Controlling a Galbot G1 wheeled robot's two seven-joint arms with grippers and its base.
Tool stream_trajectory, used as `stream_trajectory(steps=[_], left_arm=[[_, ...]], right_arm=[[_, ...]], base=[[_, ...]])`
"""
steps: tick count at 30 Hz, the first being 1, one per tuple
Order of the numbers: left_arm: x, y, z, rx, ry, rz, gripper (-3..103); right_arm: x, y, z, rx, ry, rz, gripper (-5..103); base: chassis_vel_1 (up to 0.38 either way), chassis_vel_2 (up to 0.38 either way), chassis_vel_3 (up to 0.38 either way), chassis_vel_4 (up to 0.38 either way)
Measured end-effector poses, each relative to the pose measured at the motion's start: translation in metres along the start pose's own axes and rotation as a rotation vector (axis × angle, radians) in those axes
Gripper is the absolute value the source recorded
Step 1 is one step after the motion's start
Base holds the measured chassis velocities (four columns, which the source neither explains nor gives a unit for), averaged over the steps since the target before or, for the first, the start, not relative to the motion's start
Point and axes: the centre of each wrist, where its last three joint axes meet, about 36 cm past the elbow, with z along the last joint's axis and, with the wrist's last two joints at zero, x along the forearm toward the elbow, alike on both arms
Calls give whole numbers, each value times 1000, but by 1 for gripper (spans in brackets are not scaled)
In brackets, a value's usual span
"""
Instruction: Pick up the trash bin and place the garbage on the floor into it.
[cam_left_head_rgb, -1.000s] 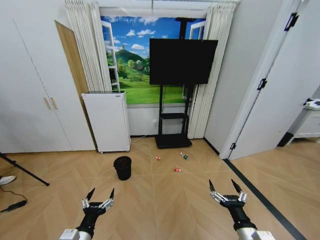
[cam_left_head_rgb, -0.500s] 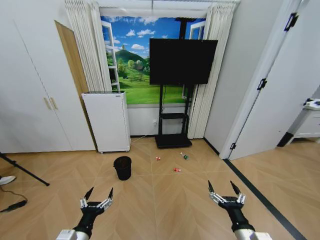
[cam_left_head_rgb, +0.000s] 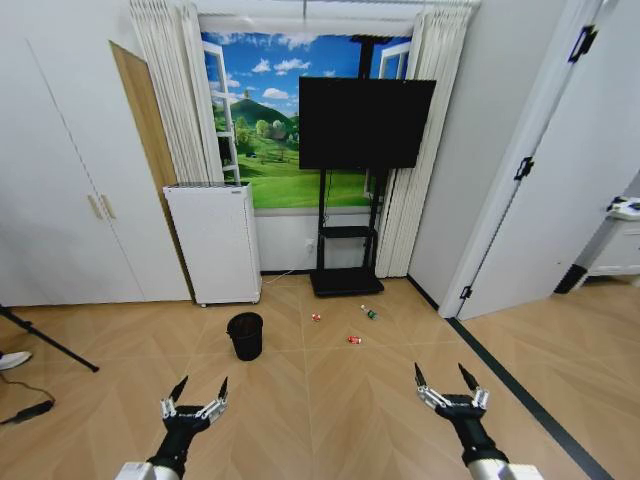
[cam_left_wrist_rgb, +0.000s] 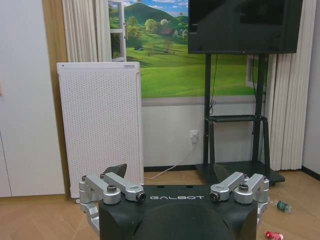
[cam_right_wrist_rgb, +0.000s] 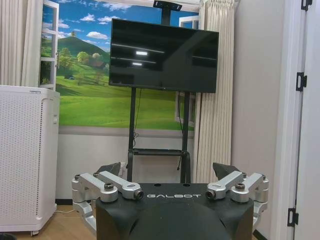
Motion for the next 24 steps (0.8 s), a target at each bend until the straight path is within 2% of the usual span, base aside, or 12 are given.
stream_trajectory(steps=[10,24], left_arm=[[1,2,-2,0,-8,-10,98],[1,2,1,0,-3,-16,98]], right_arm=[[-2,0,2,-5,1,-7,100],[-4,-2,6,-11,-7,2,100]], base=[[-64,63,72,-75],[-247,244,246,-249]])
